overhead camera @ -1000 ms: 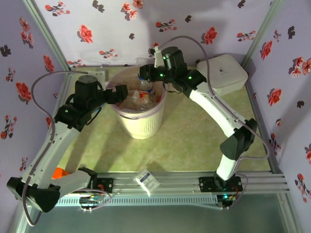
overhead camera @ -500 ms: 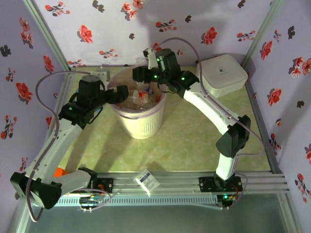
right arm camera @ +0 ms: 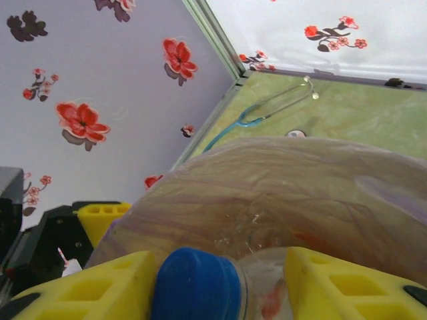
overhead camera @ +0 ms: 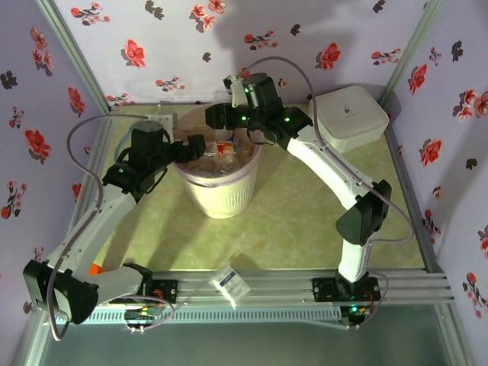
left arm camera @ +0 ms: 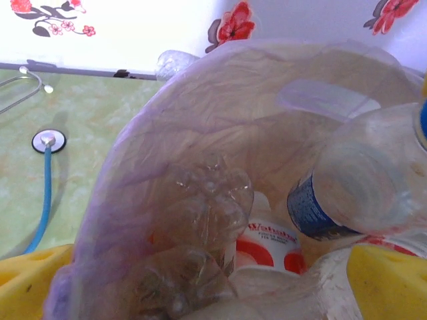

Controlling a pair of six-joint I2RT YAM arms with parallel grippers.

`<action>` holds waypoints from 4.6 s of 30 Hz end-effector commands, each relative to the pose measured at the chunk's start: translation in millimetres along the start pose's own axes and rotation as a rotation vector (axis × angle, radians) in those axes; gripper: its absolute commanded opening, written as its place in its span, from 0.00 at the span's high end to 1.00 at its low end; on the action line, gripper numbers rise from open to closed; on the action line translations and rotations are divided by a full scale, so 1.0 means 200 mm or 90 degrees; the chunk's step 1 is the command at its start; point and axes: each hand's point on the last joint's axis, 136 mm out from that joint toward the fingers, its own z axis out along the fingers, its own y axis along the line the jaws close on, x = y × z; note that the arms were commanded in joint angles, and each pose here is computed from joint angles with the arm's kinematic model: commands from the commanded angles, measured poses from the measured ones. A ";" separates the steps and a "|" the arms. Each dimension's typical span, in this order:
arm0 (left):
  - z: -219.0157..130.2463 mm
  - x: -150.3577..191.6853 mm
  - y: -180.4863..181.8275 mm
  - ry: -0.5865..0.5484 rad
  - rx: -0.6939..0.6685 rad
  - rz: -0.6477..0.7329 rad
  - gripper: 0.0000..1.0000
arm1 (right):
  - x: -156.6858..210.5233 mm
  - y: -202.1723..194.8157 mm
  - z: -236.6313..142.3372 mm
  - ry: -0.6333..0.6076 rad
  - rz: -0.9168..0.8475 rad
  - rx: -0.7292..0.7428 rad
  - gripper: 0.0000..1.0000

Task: Put the plastic bottles in the bin

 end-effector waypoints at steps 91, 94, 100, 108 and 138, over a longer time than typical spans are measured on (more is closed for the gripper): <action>0.08 0.53 1.01 -0.156 -0.408 0.093 0.00 | 1.00 -1.92 -1.03 -0.154 0.004 0.810 0.01; 0.14 0.56 1.04 -0.162 -0.404 0.093 0.00 | 1.00 -1.92 -1.04 -0.156 0.012 0.808 0.01; 0.16 0.58 1.02 -0.143 -0.373 0.093 0.00 | 1.01 -1.91 -1.06 -0.182 0.022 0.780 0.01; 0.19 0.58 0.99 -0.131 -0.342 0.107 0.00 | 1.00 -1.92 -1.10 -0.200 0.012 0.779 0.01; 0.32 0.62 1.18 -0.122 -0.333 0.103 0.00 | 1.06 -2.05 -1.16 -0.286 0.022 0.770 0.01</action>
